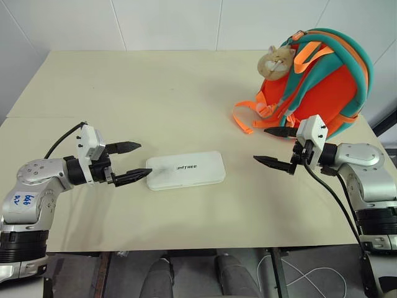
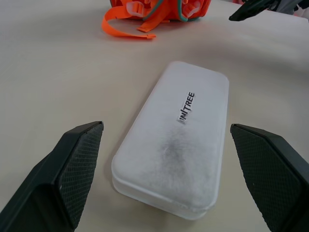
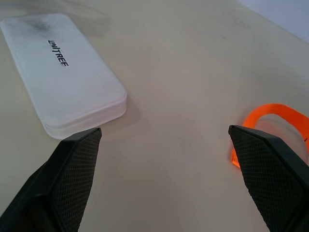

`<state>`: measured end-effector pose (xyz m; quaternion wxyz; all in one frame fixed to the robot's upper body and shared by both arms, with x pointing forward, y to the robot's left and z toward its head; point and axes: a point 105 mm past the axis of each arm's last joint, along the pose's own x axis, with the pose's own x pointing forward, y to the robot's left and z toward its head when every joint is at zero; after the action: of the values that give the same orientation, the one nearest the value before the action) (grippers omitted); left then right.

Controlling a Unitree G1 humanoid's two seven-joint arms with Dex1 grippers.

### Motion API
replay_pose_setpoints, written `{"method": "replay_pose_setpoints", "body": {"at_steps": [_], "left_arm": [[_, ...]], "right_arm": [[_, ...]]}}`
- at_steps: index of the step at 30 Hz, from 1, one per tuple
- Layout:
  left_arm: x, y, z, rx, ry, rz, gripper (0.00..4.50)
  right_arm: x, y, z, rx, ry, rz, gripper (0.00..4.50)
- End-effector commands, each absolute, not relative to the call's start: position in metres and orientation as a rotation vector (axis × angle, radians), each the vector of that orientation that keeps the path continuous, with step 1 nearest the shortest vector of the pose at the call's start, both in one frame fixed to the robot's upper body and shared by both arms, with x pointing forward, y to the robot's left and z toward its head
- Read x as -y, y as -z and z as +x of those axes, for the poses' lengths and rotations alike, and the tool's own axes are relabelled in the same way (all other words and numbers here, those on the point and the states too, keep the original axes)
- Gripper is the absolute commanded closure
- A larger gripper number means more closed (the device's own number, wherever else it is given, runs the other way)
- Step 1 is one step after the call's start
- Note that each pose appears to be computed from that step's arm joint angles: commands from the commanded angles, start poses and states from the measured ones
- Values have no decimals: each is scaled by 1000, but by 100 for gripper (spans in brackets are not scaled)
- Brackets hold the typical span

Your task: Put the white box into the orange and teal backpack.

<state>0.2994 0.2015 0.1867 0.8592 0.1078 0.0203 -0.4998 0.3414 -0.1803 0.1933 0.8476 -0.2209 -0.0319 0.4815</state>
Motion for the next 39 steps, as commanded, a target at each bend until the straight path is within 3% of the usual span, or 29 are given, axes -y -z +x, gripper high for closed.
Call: {"method": "replay_pose_setpoints", "body": {"at_steps": [1,8,10,18,23,28,39], "left_arm": [[-202,-196,300,6,1044,247,0],[-211,-192,301,1,1004,253,0],[-220,-190,301,-2,972,267,38],[-270,-174,292,-102,804,273,278],[-259,-152,294,-186,833,261,437],[-237,-133,301,-228,876,274,438],[-213,-133,304,-186,936,238,438]], "right_arm": [[169,-206,341,121,-1043,-482,4],[156,-197,344,104,-1092,-478,4],[152,-191,344,98,-1113,-475,0],[149,-156,354,26,-1103,-414,266],[146,-143,366,-11,-1097,-409,442],[130,-133,369,-19,-1129,-402,447],[105,-127,344,-9,-1219,-356,447]]}}
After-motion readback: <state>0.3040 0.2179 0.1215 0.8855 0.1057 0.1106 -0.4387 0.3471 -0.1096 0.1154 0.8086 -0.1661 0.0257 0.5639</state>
